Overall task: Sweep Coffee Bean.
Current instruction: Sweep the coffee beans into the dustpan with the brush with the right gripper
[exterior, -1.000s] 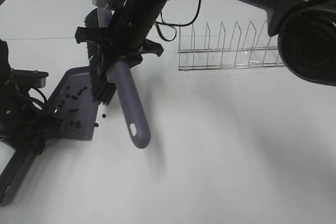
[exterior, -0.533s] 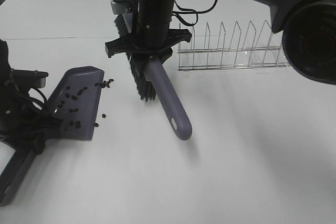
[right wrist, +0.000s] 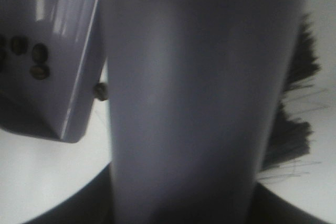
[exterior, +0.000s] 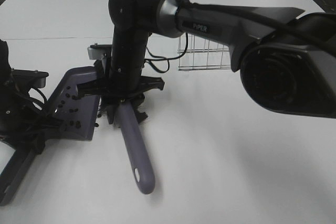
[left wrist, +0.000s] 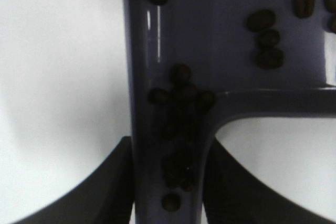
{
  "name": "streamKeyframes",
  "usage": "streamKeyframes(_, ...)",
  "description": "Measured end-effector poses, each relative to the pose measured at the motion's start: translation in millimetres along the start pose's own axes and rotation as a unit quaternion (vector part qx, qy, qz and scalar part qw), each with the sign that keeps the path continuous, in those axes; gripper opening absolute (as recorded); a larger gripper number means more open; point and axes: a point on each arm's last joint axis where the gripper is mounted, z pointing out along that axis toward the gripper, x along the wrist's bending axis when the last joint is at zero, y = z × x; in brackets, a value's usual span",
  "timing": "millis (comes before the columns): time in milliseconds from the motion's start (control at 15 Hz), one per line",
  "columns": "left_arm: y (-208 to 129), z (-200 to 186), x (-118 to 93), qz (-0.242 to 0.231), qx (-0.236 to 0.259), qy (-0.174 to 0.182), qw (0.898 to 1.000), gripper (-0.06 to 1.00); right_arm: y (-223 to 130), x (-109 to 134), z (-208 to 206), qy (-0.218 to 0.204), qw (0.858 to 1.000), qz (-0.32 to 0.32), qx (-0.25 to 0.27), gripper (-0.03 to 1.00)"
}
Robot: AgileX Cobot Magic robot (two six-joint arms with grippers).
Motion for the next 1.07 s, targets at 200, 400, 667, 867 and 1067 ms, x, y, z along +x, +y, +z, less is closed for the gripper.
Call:
streamKeyframes(200,0.4,0.0,-0.1,0.000,-0.002,0.000,1.000,0.34,-3.6,19.1,9.5,0.079,0.997,0.001,0.013,0.28)
streamKeyframes(400,0.5,0.0,0.3,0.003,-0.003,0.002,1.000,0.34,1.3,29.6,6.8,0.140,0.990,-0.006,-0.013,0.28)
streamKeyframes(667,0.5,0.0,0.3,0.003,-0.003,0.002,1.000,0.34,10.6,38.5,2.0,0.188,0.980,-0.009,-0.062,0.28)
streamKeyframes(867,0.5,0.0,0.4,0.003,-0.003,0.002,1.000,0.34,18.5,44.5,-16.0,0.183,0.978,-0.038,-0.091,0.28)
streamKeyframes(1067,0.5,0.0,0.4,0.003,-0.003,0.002,1.000,0.34,24.3,48.6,-45.0,0.149,0.978,-0.079,-0.122,0.28)
